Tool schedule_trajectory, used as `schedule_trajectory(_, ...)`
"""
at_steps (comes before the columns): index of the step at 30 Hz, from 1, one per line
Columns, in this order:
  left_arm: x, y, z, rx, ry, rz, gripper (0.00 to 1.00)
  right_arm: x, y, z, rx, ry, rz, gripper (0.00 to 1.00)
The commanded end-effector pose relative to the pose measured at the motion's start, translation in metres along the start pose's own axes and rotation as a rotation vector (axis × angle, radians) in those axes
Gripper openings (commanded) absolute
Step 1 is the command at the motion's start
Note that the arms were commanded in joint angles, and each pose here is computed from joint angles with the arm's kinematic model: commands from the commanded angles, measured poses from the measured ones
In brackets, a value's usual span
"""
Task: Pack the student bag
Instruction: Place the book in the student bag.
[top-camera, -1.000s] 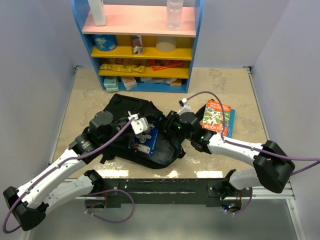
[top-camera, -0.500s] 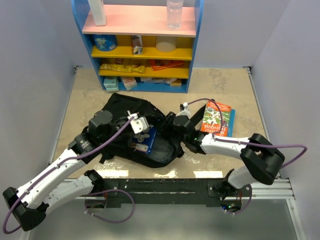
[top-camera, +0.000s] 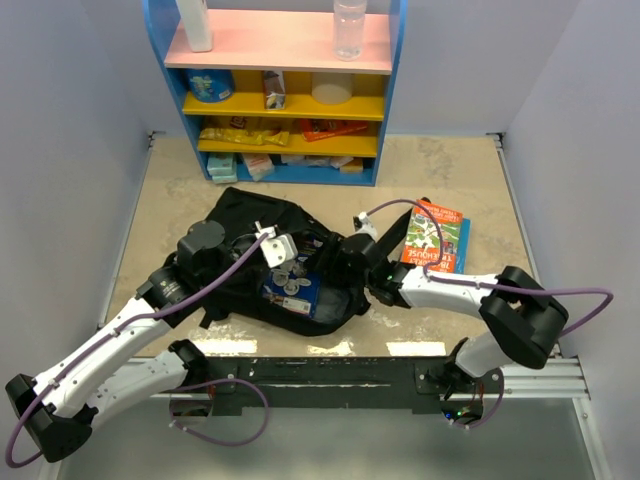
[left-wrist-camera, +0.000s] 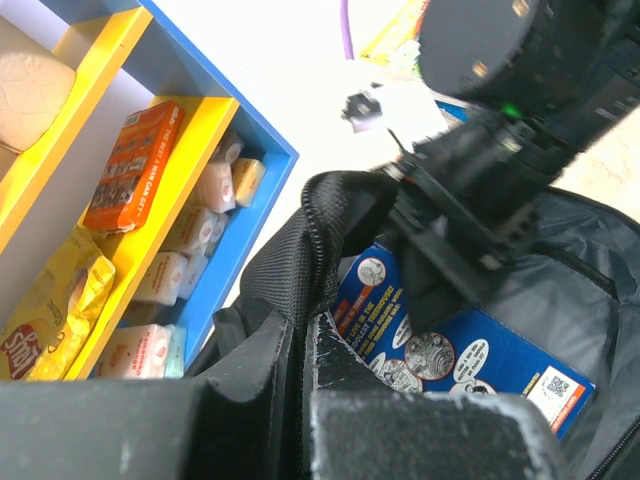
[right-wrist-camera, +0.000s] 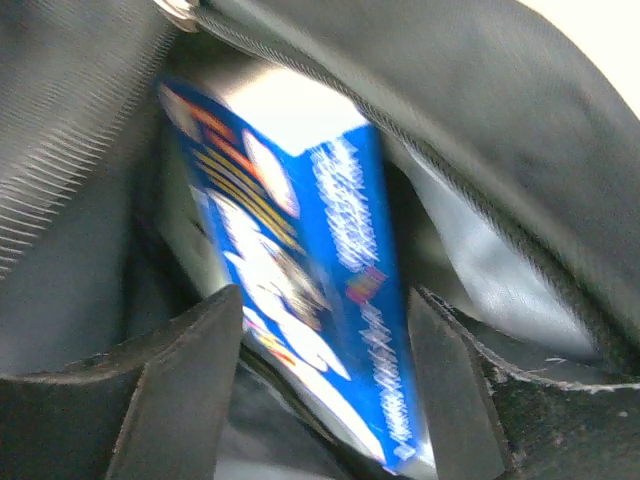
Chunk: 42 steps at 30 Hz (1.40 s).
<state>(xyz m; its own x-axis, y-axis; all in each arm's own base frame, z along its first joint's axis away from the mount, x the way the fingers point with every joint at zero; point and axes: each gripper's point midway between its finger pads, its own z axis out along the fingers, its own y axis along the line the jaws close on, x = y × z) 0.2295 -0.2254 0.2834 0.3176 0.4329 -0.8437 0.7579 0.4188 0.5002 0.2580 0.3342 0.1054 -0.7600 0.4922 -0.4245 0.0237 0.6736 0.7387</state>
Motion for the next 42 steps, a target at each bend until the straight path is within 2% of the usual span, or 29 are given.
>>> schedule_trajectory(1, -0.076, 0.034, -0.014, -0.093, -0.248, 0.056, 0.0, 0.028, -0.013, -0.005, -0.049, 0.101, -0.04, 0.65)
schedule_trajectory(4, -0.077, 0.035, -0.014, -0.096, -0.25, 0.056, 0.0, 0.056, -0.027, 0.001, -0.043, 0.185, -0.112, 0.63)
schedule_trajectory(7, -0.078, 0.035, -0.014, -0.097, -0.256, 0.058, 0.0, 0.078, -0.032, 0.003, -0.066, 0.241, -0.123, 0.49)
schedule_trajectory(8, -0.077, 0.035, -0.013, -0.097, -0.254, 0.058, 0.0, 0.078, -0.033, 0.003, -0.077, 0.238, -0.12, 0.38)
schedule_trajectory(11, -0.078, 0.034, -0.014, -0.095, -0.256, 0.058, 0.0, 0.065, 0.001, -0.002, -0.199, 0.19, -0.12, 0.15)
schedule_trajectory(13, -0.079, 0.035, -0.015, -0.098, -0.253, 0.065, 0.0, 0.046, 0.035, -0.014, -0.303, 0.127, -0.117, 0.05)
schedule_trajectory(15, -0.078, 0.036, -0.016, -0.099, -0.25, 0.064, 0.0, 0.025, 0.062, -0.028, -0.4, 0.06, -0.09, 0.0)
schedule_trajectory(19, -0.078, 0.034, -0.016, -0.094, -0.25, 0.064, 0.0, -0.014, 0.098, -0.062, -0.545, -0.051, -0.001, 0.0)
schedule_trajectory(21, -0.078, 0.034, -0.016, -0.092, -0.249, 0.062, 0.0, -0.03, 0.114, -0.079, -0.653, -0.085, 0.1, 0.0)
schedule_trajectory(22, -0.077, 0.034, -0.017, -0.093, -0.249, 0.062, 0.0, -0.038, 0.108, -0.079, -0.67, -0.098, 0.144, 0.0)
schedule_trajectory(23, -0.077, 0.034, -0.016, -0.092, -0.247, 0.062, 0.0, -0.044, 0.117, -0.083, -0.736, -0.094, 0.216, 0.0)
schedule_trajectory(28, -0.079, 0.035, -0.017, -0.093, -0.254, 0.065, 0.0, -0.039, 0.134, -0.064, -0.806, -0.025, 0.289, 0.0)
schedule_trajectory(35, -0.08, 0.036, -0.017, -0.094, -0.252, 0.066, 0.0, -0.03, 0.14, -0.008, -0.599, -0.061, 0.116, 0.0)
schedule_trajectory(41, -0.079, 0.036, -0.017, -0.093, -0.25, 0.068, 0.0, 0.001, 0.127, 0.03, -0.442, -0.007, 0.007, 0.0)
schedule_trajectory(42, -0.08, 0.036, -0.017, -0.093, -0.252, 0.064, 0.0, 0.005, 0.128, 0.034, -0.437, 0.002, 0.004, 0.1)
